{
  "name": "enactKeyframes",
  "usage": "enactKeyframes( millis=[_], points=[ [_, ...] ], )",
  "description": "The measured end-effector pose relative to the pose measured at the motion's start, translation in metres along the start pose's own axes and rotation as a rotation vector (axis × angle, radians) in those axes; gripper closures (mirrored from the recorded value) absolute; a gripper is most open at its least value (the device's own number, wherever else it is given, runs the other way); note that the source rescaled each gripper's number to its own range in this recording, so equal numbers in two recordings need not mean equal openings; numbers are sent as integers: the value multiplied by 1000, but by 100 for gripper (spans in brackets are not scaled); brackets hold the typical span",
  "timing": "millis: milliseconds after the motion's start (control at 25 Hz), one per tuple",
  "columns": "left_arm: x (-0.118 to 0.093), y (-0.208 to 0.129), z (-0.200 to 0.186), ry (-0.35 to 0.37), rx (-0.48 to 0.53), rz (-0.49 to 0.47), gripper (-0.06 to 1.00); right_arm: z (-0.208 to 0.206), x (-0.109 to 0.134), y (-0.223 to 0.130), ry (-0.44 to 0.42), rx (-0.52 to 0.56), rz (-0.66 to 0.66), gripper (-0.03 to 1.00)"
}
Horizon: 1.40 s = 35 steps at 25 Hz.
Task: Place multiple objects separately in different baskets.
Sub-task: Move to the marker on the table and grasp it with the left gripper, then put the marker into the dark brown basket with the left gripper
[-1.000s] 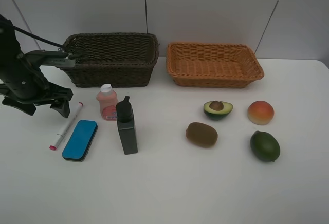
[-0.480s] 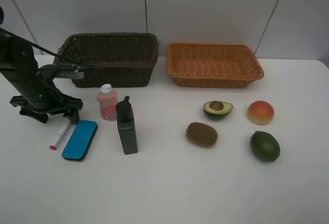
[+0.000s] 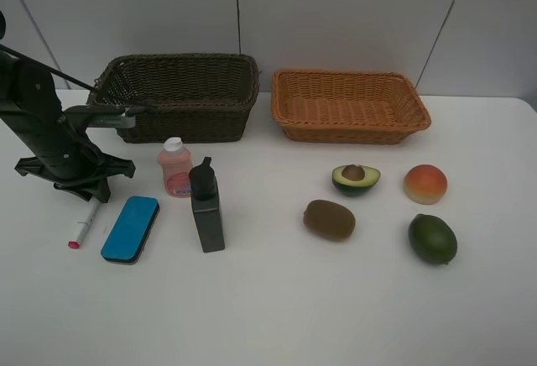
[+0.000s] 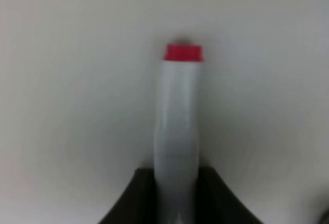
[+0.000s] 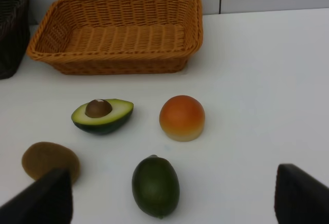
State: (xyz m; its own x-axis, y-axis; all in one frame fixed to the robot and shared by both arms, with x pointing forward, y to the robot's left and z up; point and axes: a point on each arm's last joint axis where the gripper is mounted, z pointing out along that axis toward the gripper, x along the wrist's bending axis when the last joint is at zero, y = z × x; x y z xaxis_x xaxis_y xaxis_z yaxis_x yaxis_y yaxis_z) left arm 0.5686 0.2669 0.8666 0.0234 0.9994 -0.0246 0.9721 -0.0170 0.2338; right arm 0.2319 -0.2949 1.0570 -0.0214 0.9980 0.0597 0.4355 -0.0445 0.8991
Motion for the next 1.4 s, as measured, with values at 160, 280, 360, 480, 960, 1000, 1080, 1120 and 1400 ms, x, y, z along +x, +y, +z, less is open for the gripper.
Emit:
enactKeyframes(
  millis=[160,280,360,480,960,1000,1080,1120,1400],
  points=[
    [-1,1,-7,-9,4,-22,94,0,0,0,0,0,0,-3],
    [-4,17,-40,-28,-67,-38,94,0,0,0,0,0,0,-3],
    [-7,36,-74,-54,-160,-52,94,0,0,0,0,0,0,-3],
    [-11,68,-130,-91,-325,-61,94,0,0,0,0,0,0,-3],
    [-20,173,-112,-118,-547,-62,94,0,0,0,0,0,0,-3],
    [-20,176,-98,-113,-531,-58,94,0,0,0,0,0,0,-3],
    [-19,178,-77,-102,-513,-40,91,0,0,0,0,0,0,-3],
    [-19,178,-68,-96,-508,-25,86,0,0,0,0,0,0,-3],
    [-19,182,-64,-88,-543,-3,0,0,0,0,0,0,0,-3]
  ],
)
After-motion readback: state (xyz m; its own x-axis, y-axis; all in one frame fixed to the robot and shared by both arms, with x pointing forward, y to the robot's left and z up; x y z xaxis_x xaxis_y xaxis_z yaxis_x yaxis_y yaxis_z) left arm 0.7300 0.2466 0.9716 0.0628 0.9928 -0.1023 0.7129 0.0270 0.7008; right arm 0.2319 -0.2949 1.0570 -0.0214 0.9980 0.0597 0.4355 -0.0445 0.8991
